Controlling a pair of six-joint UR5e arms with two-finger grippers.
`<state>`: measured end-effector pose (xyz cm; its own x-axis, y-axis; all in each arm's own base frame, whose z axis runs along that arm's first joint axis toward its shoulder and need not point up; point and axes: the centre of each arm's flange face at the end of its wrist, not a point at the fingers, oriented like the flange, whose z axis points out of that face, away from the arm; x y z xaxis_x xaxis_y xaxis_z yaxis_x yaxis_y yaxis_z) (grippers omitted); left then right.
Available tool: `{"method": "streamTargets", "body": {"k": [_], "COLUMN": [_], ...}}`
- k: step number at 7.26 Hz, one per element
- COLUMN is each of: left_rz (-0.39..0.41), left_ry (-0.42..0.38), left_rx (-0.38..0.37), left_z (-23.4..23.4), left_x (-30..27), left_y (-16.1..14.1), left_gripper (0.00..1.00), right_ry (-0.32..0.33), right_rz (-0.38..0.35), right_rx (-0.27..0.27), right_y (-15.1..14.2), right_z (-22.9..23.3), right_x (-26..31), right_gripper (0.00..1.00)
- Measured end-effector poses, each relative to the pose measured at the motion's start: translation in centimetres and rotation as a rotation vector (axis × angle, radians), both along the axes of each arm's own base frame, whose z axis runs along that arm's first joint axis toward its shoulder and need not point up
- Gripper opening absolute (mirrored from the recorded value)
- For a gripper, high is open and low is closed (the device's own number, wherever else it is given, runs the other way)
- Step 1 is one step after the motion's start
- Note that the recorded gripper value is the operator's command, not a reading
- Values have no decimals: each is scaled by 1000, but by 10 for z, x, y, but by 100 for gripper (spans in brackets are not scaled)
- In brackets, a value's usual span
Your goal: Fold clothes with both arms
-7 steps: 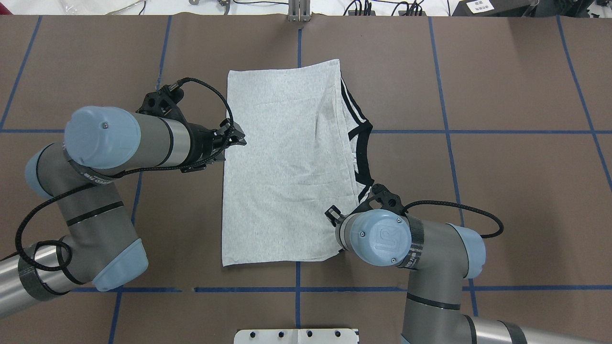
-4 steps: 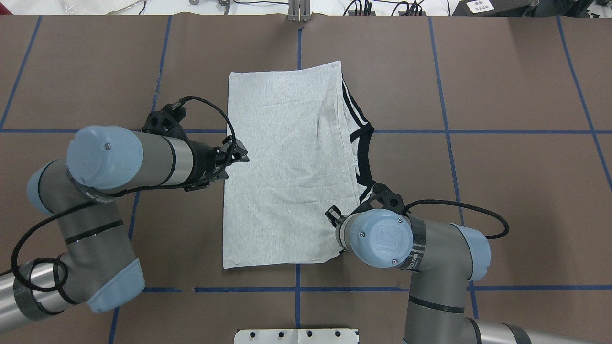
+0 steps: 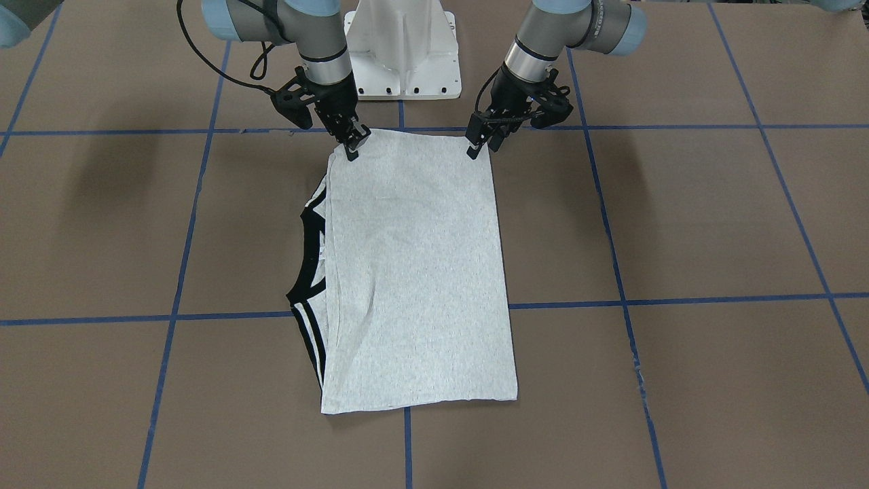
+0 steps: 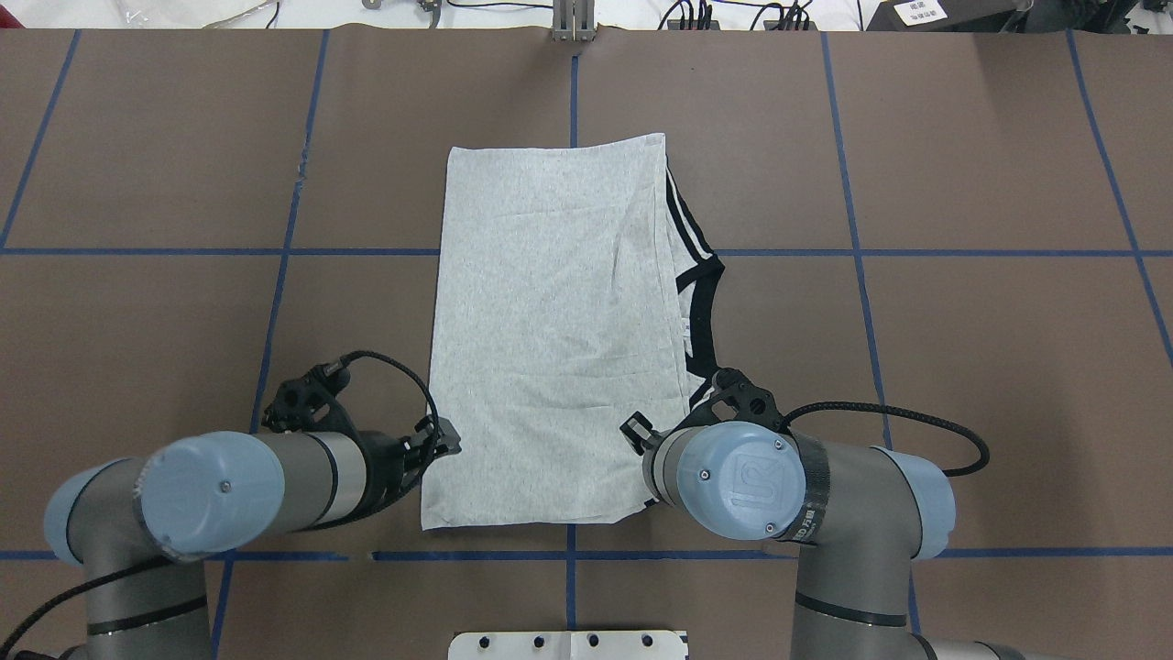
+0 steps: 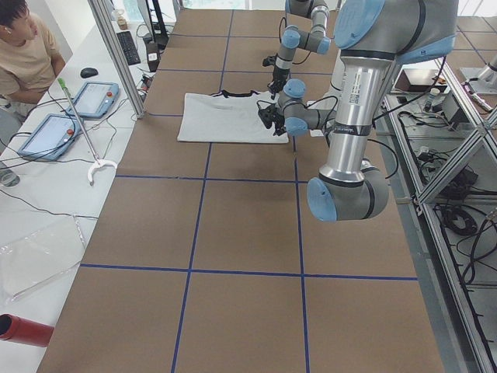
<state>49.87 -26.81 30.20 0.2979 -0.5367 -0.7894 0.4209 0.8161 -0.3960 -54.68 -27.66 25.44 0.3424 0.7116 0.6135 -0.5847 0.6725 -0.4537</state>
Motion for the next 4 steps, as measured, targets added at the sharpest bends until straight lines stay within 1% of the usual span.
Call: {"method": "streamTargets", "body": {"k": [1,2,3,4], "left_rz": [19,28,33,37], "left_ry": [-40,-66,-79,-85], "left_rx": [-26,-40,-47,-49], "left_z": [6,11,14,15], "left_x": [11,17,20,22], "left_y": [18,26,30,32], "left_gripper": [69,69,65,51], "right_ry": [0,-1,-2,-2], "right_rz": [0,-1,-2,-2], "right_rx": [0,0,0,0], "right_y": [0,1,1,1], "right_z": [0,-1,-1,-1], "right_x": [0,0,0,0], "right_gripper": [0,0,0,0]}}
